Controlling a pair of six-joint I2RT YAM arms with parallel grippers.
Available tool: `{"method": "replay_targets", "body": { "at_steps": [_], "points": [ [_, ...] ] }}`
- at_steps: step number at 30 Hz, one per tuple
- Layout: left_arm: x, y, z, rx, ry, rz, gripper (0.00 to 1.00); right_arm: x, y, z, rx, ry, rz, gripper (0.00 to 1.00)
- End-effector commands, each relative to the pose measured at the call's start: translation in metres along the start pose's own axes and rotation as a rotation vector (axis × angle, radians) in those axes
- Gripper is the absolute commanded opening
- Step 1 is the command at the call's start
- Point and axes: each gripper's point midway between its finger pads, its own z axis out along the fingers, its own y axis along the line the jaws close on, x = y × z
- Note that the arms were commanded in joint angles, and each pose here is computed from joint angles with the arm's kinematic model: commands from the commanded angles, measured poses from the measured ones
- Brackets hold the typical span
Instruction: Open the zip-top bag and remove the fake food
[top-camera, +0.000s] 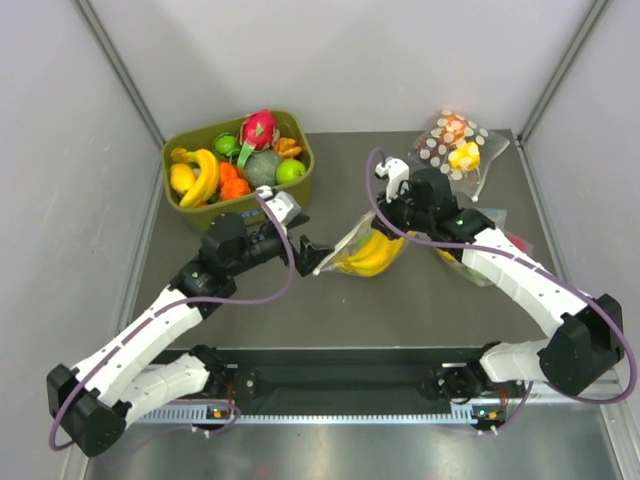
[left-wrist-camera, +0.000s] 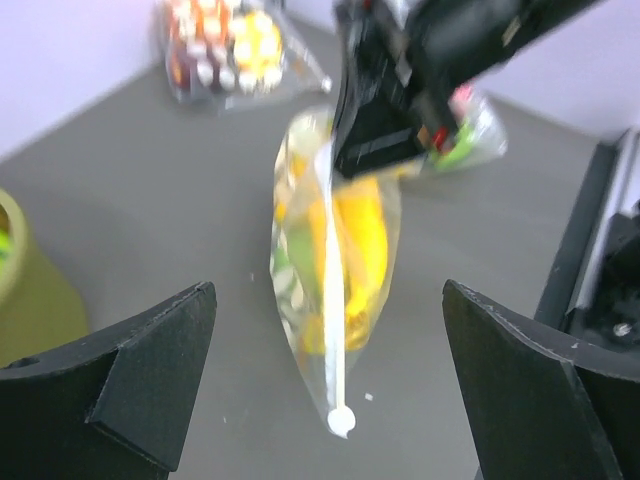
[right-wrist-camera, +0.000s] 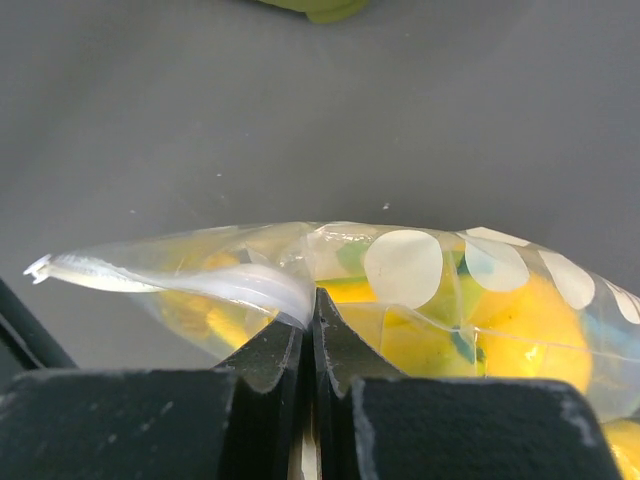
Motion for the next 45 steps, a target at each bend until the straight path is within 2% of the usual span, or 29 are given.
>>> {"method": "replay_targets", "body": {
  "at_steps": [1,12,16,17,18,19,21,22,23,24,26,27,30,32,37,38,45],
  "points": [
    [0.017,0.008,0.014,-0.063,0.003,0.047,0.99,-0.030,0.012,-0.006,-0.055,-0.065,0.049,0.00],
    [0.073,0.031,0.041,-0.175,0.094,0.087,0.99,-0.036,0.021,-0.019,-0.124,-0.087,0.092,0.00],
    [0.086,0.031,0.050,-0.159,0.120,0.084,0.97,-0.035,0.024,-0.025,-0.142,-0.087,0.096,0.00],
    [0.092,0.031,0.053,-0.151,0.136,0.084,0.93,-0.036,0.023,-0.028,-0.140,-0.093,0.097,0.00],
    [0.094,0.031,0.054,-0.144,0.147,0.086,0.82,-0.036,0.022,-0.030,-0.136,-0.094,0.098,0.00],
    [0.101,0.029,0.056,-0.129,0.172,0.082,0.62,-0.037,0.022,-0.033,-0.133,-0.097,0.100,0.00],
    [0.104,0.026,0.057,-0.109,0.190,0.094,0.37,-0.037,0.020,-0.036,-0.126,-0.100,0.098,0.00],
    [0.108,0.024,0.055,-0.095,0.213,0.093,0.18,-0.037,0.019,-0.040,-0.122,-0.100,0.091,0.03],
    [0.109,0.023,0.054,-0.086,0.227,0.093,0.12,-0.039,0.018,-0.043,-0.117,-0.104,0.079,0.10],
    [0.104,0.021,0.055,-0.073,0.226,0.105,0.09,-0.039,0.018,-0.045,-0.114,-0.102,0.069,0.29],
    [0.108,0.012,0.050,-0.021,0.276,0.100,0.08,-0.043,0.020,-0.054,-0.120,-0.119,0.021,0.51],
    [0.094,0.010,0.053,0.001,0.269,0.115,0.07,-0.045,0.021,-0.057,-0.126,-0.131,-0.007,0.64],
    [0.088,-0.006,0.050,0.099,0.351,0.101,0.06,-0.057,0.031,-0.078,-0.155,-0.204,-0.129,0.75],
    [0.081,-0.015,0.048,0.156,0.395,0.087,0.06,-0.064,0.042,-0.095,-0.187,-0.261,-0.195,0.79],
    [0.068,-0.029,0.045,0.245,0.438,0.076,0.07,-0.068,0.064,-0.114,-0.266,-0.342,-0.315,0.80],
    [0.058,-0.031,0.045,0.257,0.427,0.083,0.07,-0.065,0.066,-0.113,-0.280,-0.340,-0.319,0.80],
    [0.054,-0.044,0.035,0.344,0.492,0.070,0.11,-0.054,0.089,-0.097,-0.379,-0.325,-0.369,0.80]
  ]
}}
